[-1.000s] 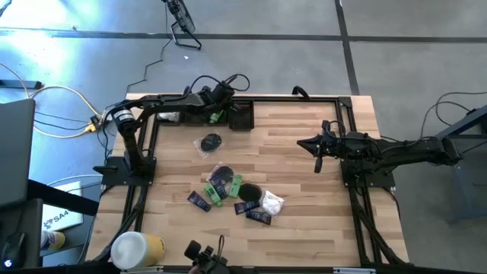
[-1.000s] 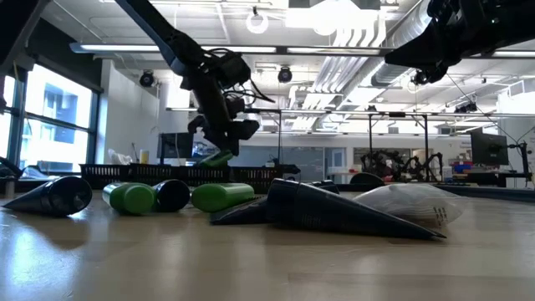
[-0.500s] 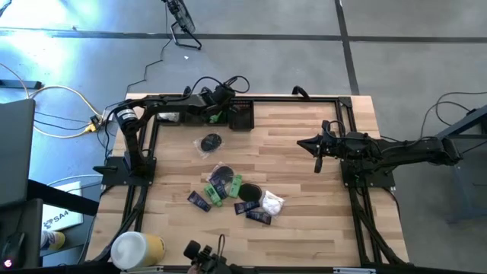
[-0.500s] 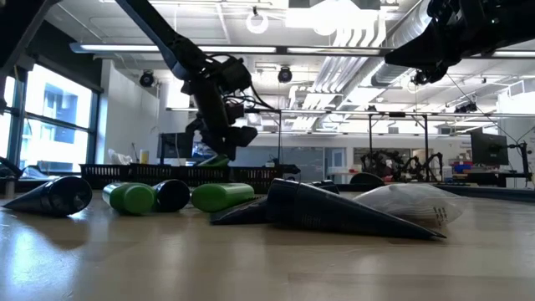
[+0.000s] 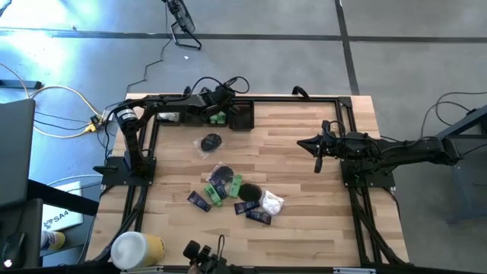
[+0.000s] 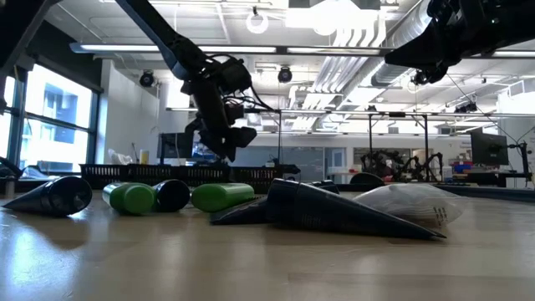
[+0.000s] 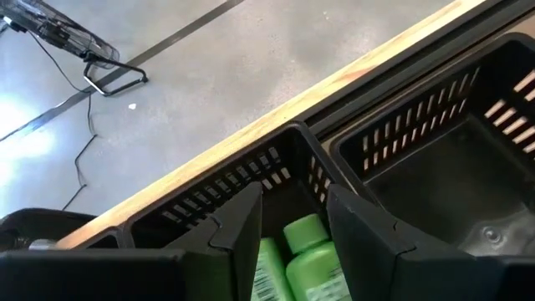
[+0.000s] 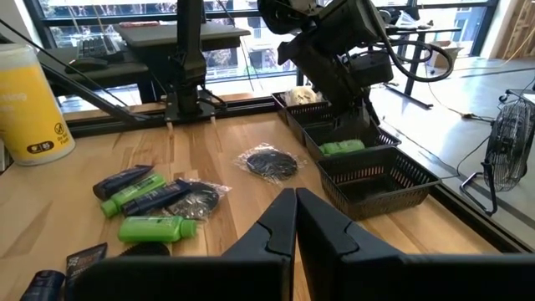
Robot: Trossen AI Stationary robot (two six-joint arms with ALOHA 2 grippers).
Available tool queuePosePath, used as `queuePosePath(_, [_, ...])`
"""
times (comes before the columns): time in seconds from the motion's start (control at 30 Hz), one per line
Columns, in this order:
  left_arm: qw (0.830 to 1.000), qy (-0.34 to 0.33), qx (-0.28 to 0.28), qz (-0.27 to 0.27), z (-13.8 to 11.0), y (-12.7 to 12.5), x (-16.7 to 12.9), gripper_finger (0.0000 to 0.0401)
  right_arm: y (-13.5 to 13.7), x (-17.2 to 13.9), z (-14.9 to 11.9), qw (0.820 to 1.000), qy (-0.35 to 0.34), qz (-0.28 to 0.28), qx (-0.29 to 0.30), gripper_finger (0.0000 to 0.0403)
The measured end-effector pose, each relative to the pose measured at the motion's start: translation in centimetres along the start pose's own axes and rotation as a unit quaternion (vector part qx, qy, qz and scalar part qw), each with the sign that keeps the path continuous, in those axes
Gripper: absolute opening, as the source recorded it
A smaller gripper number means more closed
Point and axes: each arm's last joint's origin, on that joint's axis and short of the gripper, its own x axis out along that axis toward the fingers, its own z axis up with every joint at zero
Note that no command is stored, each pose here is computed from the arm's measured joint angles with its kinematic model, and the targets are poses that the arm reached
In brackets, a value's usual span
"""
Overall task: Pick & Place Travel size toiletries
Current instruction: Put the hair brush into the middle left black bin
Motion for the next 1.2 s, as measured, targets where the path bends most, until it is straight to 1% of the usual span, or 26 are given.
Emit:
queuePosePath(0.17, [1.000,-0.015,0.012,-0.017,0.5,-0.1,-0.7,0.0116,0.0,0.0,0.0,1.000,0.000,0.000,0.000,0.0004])
queuePosePath(0.27, [0.999,-0.024,0.032,-0.030,0.7,-0.7,-1.5,0.0090,0.0,0.0,0.0,1.000,0.000,0.000,0.001,0.0004])
queuePosePath(0.43, [0.997,-0.038,0.041,-0.046,0.9,-1.5,-2.8,0.0038,0.0,0.0,0.0,1.000,0.000,0.000,0.001,0.0004])
queuePosePath(0.6, [0.996,-0.033,0.056,-0.057,0.7,-1.8,-2.9,0.0006,0.0,0.0,0.0,1.000,0.000,0.000,0.001,0.0004])
queuePosePath(0.7, [0.995,-0.023,0.059,-0.081,0.6,-1.9,-2.9,0.0001,0.0,0.0,0.0,1.000,0.000,0.000,0.001,0.0004])
queuePosePath(0.77, [0.994,-0.021,0.064,-0.087,0.5,-2.1,-3.3,0.0001,0.0,0.0,0.0,1.000,0.000,0.000,0.001,0.0004])
queuePosePath(0.93, [0.986,-0.052,0.105,-0.115,1.0,-3.1,-6.5,0.0001,0.0,0.0,0.0,1.000,-0.002,0.000,0.001,0.0004])
queuePosePath(1.07, [0.973,-0.063,0.160,-0.153,0.5,-4.6,-9.2,0.0001,0.0,0.0,0.1,1.000,-0.006,0.000,0.003,0.0004])
queuePosePath(1.2, [0.956,-0.081,0.191,-0.208,-0.3,-6.1,-10.7,0.0000,0.0,0.0,0.1,1.000,-0.007,0.000,0.003,0.0004])
